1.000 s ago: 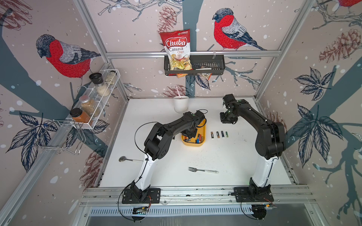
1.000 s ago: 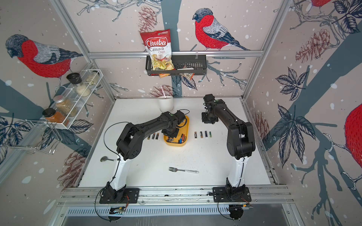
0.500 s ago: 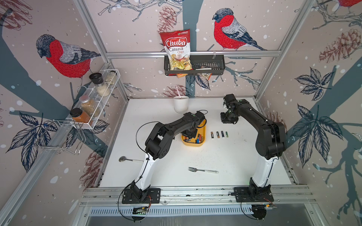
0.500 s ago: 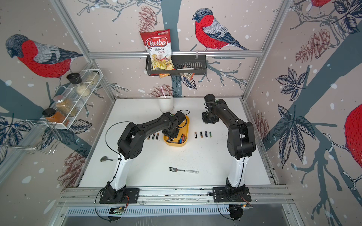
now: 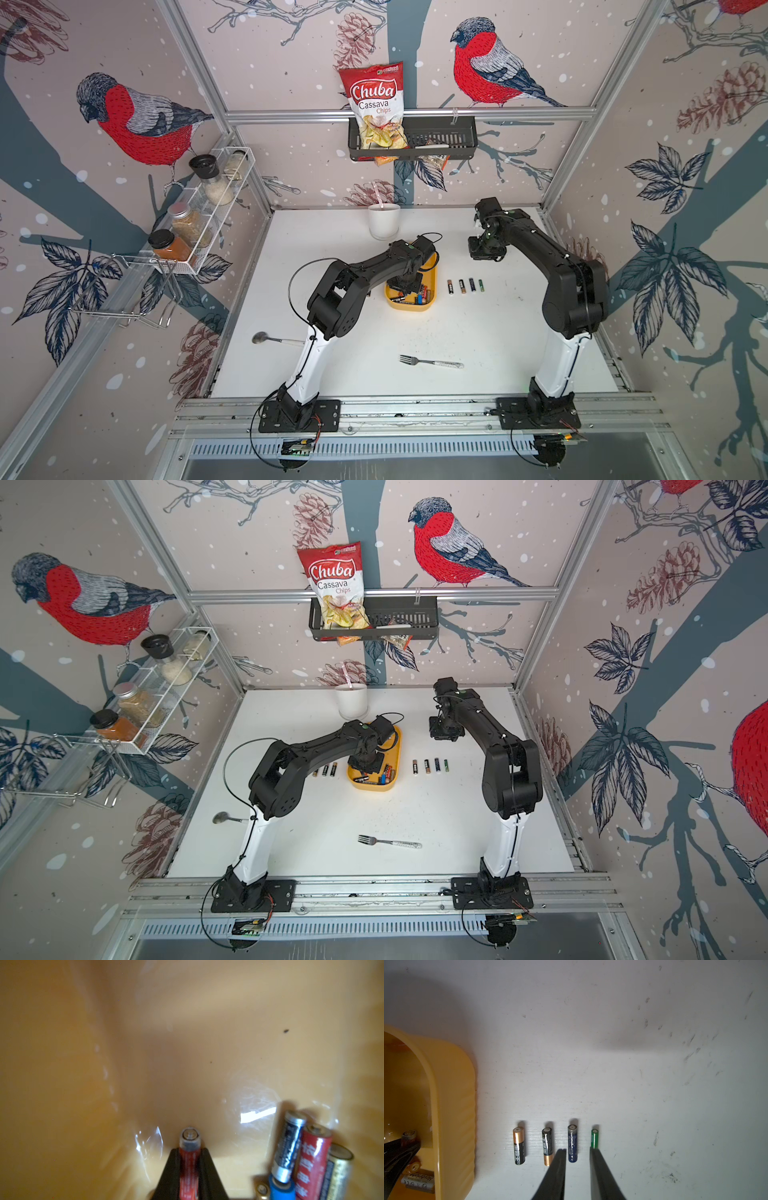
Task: Take the batteries out of the storage box
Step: Pick up the battery from the storage box, then place the battery at the center of the board.
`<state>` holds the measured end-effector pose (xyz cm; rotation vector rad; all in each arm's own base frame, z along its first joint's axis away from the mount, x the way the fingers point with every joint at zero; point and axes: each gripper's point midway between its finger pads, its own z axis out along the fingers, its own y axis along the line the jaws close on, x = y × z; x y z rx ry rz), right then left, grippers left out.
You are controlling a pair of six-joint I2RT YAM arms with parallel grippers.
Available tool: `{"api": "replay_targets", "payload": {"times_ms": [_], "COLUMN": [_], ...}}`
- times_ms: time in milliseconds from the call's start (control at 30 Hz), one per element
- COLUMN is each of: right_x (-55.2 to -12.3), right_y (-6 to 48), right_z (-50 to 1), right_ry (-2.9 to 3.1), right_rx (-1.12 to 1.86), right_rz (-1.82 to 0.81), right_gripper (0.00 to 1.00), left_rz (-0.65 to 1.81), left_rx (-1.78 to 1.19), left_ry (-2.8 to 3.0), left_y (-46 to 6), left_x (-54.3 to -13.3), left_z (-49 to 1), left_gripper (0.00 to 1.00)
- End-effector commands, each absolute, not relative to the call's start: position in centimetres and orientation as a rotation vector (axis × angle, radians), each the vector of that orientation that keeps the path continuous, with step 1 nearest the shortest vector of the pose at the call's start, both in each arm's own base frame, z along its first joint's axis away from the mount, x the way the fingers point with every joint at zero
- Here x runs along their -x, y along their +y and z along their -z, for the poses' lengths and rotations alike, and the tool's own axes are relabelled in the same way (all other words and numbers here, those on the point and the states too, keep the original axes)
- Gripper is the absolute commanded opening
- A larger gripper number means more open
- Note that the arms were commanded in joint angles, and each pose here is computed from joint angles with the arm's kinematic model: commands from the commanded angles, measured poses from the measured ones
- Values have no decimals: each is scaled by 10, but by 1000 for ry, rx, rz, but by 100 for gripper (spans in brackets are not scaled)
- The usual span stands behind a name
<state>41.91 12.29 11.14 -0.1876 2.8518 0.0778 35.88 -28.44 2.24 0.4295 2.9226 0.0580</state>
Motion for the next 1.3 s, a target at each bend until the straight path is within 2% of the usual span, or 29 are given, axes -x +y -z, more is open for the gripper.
{"api": "replay_targets", "payload": {"times_ms": [0,733,1000,1267], "right_x": [-418,-419,-422,-427], "right_y": [123,163,190,212], "right_z": [-113,-120,-128,-131], "right_ry": [2858,2836,2816,2809], "right_rx": [193,253,300,338], "right_rz": [-75,-129,-172,-193], "right_gripper": [27,27,27,27], "left_rz": [-22,427,442,397], "left_rx": [-428,-261,-194,-130], "left_ry": [2929,2796,2751,2723], "left_y": [-289,-288,-255,-198], "left_x": [-357,-377,-383,-384], "left_z": [-22,-105,-134,-147], "left_gripper": [16,15,15,15]}}
